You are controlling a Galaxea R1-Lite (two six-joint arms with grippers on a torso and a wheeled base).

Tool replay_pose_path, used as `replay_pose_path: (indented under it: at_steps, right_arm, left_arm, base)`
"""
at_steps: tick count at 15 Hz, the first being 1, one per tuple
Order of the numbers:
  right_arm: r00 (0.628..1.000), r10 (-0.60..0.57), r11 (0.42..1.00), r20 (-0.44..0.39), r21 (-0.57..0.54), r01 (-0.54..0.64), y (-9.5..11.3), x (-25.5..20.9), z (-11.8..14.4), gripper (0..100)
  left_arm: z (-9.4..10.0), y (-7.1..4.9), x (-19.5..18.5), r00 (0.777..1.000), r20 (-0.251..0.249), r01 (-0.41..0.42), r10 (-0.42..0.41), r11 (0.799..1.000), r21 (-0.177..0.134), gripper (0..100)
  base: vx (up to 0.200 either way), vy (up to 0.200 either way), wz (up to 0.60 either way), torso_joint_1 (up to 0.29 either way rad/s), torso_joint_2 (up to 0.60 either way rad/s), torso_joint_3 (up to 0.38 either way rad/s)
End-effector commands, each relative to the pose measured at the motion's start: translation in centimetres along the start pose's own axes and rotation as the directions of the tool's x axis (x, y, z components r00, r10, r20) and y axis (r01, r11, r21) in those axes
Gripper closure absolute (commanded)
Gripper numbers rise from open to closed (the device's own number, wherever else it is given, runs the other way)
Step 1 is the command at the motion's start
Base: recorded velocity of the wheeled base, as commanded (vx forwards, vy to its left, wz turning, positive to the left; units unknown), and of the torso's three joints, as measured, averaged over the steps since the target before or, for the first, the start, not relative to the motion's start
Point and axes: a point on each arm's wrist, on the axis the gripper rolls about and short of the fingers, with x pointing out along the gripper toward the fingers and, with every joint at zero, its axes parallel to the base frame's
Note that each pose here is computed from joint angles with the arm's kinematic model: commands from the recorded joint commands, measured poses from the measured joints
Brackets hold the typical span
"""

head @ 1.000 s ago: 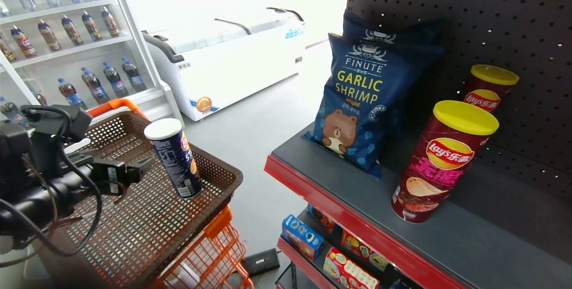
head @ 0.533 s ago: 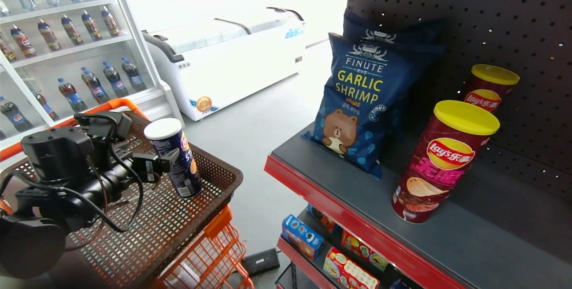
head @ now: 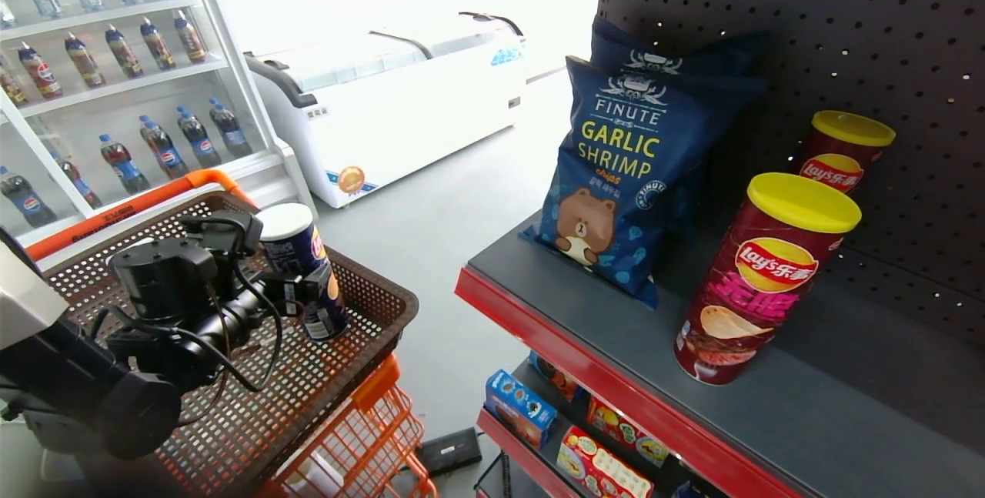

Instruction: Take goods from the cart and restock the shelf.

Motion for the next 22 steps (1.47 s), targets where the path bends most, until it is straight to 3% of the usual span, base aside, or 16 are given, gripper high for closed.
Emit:
replay_pose_path:
  at_steps: [1, 3, 4, 7, 10, 12, 15, 18, 22]
  right_arm:
    - [1.000, 0.000, 1.000, 0.000, -0.001, 0.000, 0.0, 0.0, 0.0, 0]
    - [1.000, 0.000, 1.000, 0.000, -0.001, 0.000, 0.0, 0.0, 0.0, 0]
    - [1.000, 0.000, 1.000, 0.000, -0.001, 0.000, 0.0, 0.0, 0.0, 0]
    - [1.000, 0.000, 1.000, 0.000, -0.001, 0.000, 0.0, 0.0, 0.0, 0]
    - [1.000, 0.000, 1.000, 0.000, -0.001, 0.000, 0.0, 0.0, 0.0, 0]
    - [1.000, 0.000, 1.000, 0.000, -0.001, 0.000, 0.0, 0.0, 0.0, 0]
    - [1.000, 0.000, 1.000, 0.000, 0.001, 0.000, 0.0, 0.0, 0.0, 0]
    - [1.000, 0.000, 1.000, 0.000, 0.001, 0.000, 0.0, 0.0, 0.0, 0]
    - [1.000, 0.000, 1.000, 0.000, -0.001, 0.000, 0.0, 0.0, 0.0, 0]
  left_arm:
    - [-0.8, -0.2, 0.7, 1.000, -0.020, 0.001, -0.001, 1.000, 0.002, 0]
    - [-1.0, -0.3, 1.1, 1.000, -0.015, 0.000, 0.000, 1.000, 0.001, 0]
    - [-0.7, -0.4, 1.4, 1.000, 0.002, 0.002, -0.002, 1.000, 0.002, 100]
    - [-1.1, -1.2, 1.1, 0.999, -0.036, 0.013, -0.013, 1.000, 0.017, 100]
    - [0.4, -1.7, 0.9, 1.000, -0.021, 0.005, -0.005, 1.000, 0.018, 100]
    - [2.5, -1.5, 0.2, 1.000, -0.016, 0.018, -0.018, 1.000, 0.019, 100]
    - [6.2, -1.7, -2.2, 0.991, -0.033, 0.130, -0.128, 0.989, 0.065, 100]
    - [9.8, -1.3, -4.9, 0.977, -0.041, 0.213, -0.211, 0.974, 0.075, 100]
    - [13.1, -3.4, -6.9, 0.939, 0.034, 0.336, -0.341, 0.935, 0.111, 100]
  base:
    - [0.000, 0.000, 0.00, 0.000, 0.00, 0.000]
    - [0.000, 0.000, 0.00, 0.000, 0.00, 0.000]
    - [0.000, 0.000, 0.00, 0.000, 0.00, 0.000]
    - [0.000, 0.000, 0.00, 0.000, 0.00, 0.000]
    - [0.000, 0.000, 0.00, 0.000, 0.00, 0.000]
    - [0.000, 0.000, 0.00, 0.000, 0.00, 0.000]
    - [0.000, 0.000, 0.00, 0.000, 0.00, 0.000]
    - [0.000, 0.000, 0.00, 0.000, 0.00, 0.000]
    - [0.000, 0.000, 0.00, 0.000, 0.00, 0.000]
